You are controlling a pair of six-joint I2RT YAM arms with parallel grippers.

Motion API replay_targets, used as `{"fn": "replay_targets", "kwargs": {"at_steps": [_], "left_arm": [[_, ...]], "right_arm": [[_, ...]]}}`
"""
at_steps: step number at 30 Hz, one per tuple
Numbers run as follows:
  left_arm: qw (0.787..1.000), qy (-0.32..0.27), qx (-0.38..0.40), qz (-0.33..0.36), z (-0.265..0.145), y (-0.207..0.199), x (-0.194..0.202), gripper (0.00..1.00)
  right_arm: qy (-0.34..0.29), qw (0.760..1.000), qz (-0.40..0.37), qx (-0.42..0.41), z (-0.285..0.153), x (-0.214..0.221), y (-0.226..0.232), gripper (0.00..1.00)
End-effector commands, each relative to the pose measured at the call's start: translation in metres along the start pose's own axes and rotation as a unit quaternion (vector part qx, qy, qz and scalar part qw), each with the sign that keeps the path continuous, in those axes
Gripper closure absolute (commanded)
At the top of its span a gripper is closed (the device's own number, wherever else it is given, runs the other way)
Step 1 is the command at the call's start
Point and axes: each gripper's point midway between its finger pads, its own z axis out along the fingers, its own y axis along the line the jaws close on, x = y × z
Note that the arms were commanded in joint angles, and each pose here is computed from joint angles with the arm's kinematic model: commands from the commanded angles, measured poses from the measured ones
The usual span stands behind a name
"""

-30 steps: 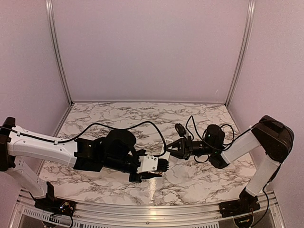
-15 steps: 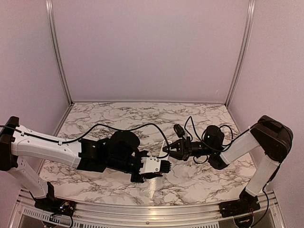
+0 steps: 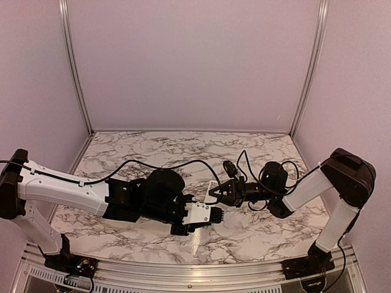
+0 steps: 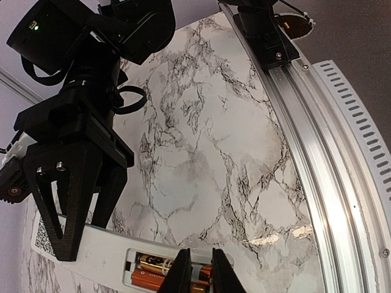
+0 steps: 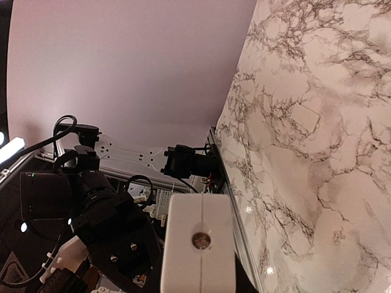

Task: Load the batteries into the remote control
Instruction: Load the battery into the battery compartment.

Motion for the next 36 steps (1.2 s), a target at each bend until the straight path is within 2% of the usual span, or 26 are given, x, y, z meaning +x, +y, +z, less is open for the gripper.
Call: {"fn": "replay_targets", "kwargs": {"at_steps": [1,19,28,32,36], "left_arm": [[0.999,0.048,0.002,-0.008,0.01,-0.004,0.023,0.88],[0.998,0.033,0.024,-0.04,0.012,-0.001,0.041,0.93],[0.998,0.032,0.02,-0.049,0.009,0.006,0.041,0.93],[0.999,0.01,0.006,-0.03,-0.002,0.008,0.017,0.83],[0.998,-0.044,-0.023,-0.031,-0.028,0.016,-0.018,0.63]], "right_arm": [[0.005,0.999,-0.031,-0.035,0.006,-0.004,0.025,1.0],[0.045,0.991,-0.072,-0.103,0.014,0.011,0.07,1.0],[0.05,0.991,-0.071,-0.1,0.017,0.015,0.067,1.0],[0.04,0.995,-0.063,-0.073,0.018,0.01,0.05,1.0],[0.023,0.997,-0.063,-0.043,0.013,0.0,0.035,1.0]]}}
